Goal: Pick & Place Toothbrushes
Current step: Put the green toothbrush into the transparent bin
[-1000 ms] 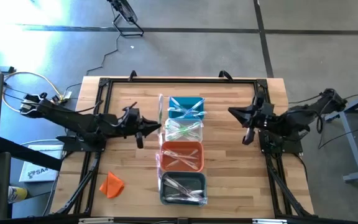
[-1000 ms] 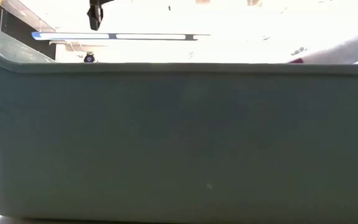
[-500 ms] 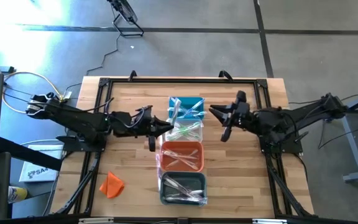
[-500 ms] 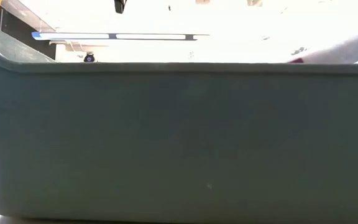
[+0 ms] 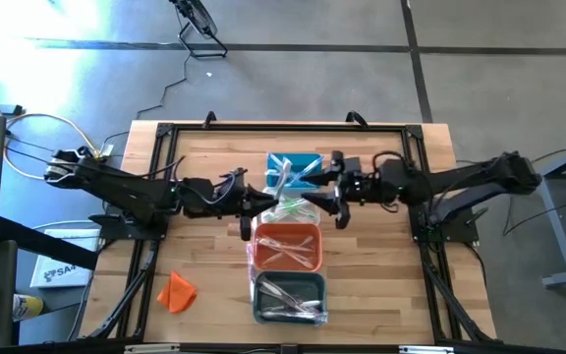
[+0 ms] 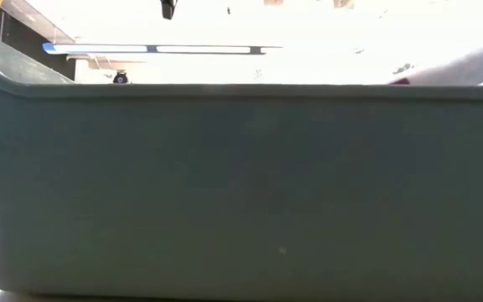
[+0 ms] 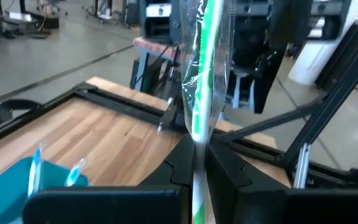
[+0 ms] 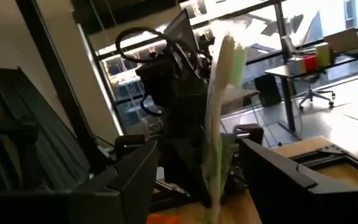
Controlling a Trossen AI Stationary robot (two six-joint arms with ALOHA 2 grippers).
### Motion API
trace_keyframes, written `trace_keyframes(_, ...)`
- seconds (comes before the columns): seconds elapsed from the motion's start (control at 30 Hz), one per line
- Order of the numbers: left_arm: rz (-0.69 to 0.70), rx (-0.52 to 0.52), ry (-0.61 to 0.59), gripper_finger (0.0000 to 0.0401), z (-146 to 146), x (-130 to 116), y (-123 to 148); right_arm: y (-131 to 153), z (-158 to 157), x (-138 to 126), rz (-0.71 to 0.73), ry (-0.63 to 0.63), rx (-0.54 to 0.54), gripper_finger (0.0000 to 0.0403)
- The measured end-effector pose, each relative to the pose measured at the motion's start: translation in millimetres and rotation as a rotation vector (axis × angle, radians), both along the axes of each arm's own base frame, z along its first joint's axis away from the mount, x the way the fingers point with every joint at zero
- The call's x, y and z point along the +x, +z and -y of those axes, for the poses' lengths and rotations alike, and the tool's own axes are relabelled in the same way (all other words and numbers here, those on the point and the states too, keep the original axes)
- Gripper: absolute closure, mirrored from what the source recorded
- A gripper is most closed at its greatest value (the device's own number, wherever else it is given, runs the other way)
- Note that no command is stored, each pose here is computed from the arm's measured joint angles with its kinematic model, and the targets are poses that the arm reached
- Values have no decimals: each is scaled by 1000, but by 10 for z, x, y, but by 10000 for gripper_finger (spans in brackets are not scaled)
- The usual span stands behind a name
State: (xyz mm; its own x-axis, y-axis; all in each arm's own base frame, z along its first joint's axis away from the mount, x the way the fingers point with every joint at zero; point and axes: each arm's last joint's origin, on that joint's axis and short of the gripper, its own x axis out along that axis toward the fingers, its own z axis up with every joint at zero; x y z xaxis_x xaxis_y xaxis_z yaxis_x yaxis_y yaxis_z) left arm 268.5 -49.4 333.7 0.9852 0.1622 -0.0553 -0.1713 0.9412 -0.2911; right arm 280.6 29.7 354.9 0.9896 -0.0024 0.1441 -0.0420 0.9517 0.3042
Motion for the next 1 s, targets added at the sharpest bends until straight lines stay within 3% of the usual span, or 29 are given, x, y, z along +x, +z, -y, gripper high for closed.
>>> trace_keyframes(0.27,-16,-2,0,384,17,76,-73,-163,75,239,21,45,53,179)
trace_keyframes(0.6,-31,-16,1,384,26,114,-121,-244,95,344,36,84,52,181)
trace_keyframes(1.0,-21,-2,-1,384,39,171,-153,-250,91,368,57,98,45,278)
